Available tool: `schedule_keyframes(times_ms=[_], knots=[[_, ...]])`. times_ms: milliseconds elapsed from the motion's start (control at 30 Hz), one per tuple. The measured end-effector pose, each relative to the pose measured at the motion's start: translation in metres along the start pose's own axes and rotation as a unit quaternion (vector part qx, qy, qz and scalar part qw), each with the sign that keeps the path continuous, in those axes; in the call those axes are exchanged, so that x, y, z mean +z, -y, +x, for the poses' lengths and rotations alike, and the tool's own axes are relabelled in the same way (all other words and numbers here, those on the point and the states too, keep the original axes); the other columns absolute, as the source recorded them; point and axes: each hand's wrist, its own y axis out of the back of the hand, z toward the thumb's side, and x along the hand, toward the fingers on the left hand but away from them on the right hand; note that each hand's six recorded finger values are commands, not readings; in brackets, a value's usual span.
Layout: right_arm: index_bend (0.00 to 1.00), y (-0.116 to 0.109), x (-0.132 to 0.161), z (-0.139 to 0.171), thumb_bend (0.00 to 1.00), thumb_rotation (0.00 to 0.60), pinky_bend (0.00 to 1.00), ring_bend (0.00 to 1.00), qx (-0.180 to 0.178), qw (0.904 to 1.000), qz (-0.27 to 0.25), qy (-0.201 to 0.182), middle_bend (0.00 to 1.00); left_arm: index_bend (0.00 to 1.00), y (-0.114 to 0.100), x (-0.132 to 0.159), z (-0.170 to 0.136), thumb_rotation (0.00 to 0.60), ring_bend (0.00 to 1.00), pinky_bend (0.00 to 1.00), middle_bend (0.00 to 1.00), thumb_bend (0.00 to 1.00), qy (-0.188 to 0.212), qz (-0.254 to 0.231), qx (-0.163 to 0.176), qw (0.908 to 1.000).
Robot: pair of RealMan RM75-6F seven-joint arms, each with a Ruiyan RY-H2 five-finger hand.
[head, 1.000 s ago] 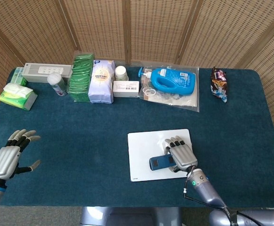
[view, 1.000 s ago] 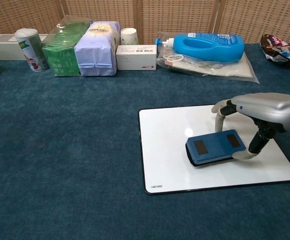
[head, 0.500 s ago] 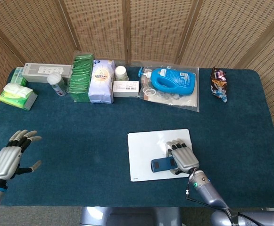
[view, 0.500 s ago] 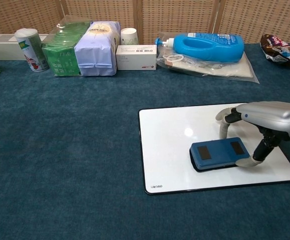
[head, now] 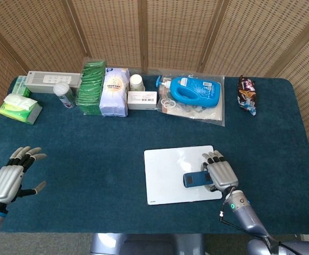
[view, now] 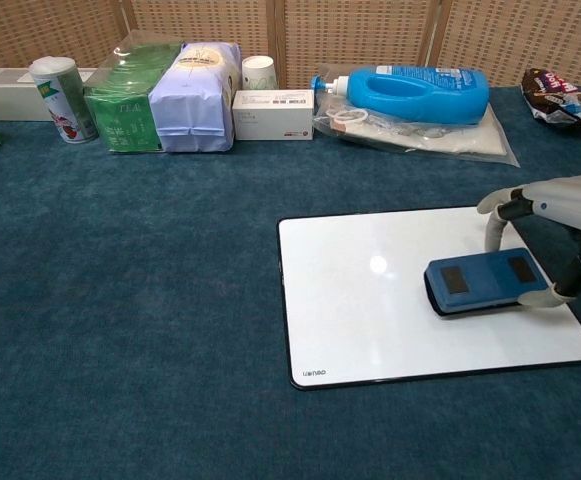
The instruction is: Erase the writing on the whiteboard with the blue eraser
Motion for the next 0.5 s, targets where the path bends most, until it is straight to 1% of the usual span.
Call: schedule_keyframes(times_ms=[133,300,500], knots=[[0.62,-0.001,0.014,0.001,0.26,0.600,0.00,0.00,0.002,0.9998,-0.006,-0.018,0.12,0.22,0.001,0.001,0.000,0.600,0.03,0.00,0.15,0.32,0.002,-0.001,-0.002,1.0000],[0.62,0.010,0.031,-0.001,0.26,0.600,0.00,0.00,0.020,0.9989,-0.013,-0.039,0.12,0.22,0.001,0.000,0.000,0.600,0.03,0.00,0.15,0.32,0.001,0.000,-0.001,1.0000],[0.62,0.020,0.033,-0.009,0.26,0.600,0.00,0.00,0.029,0.9987,-0.004,-0.041,0.12,0.22,0.000,-0.002,-0.001,0.600,0.03,0.00,0.15,0.32,-0.002,0.000,0.000,1.0000]])
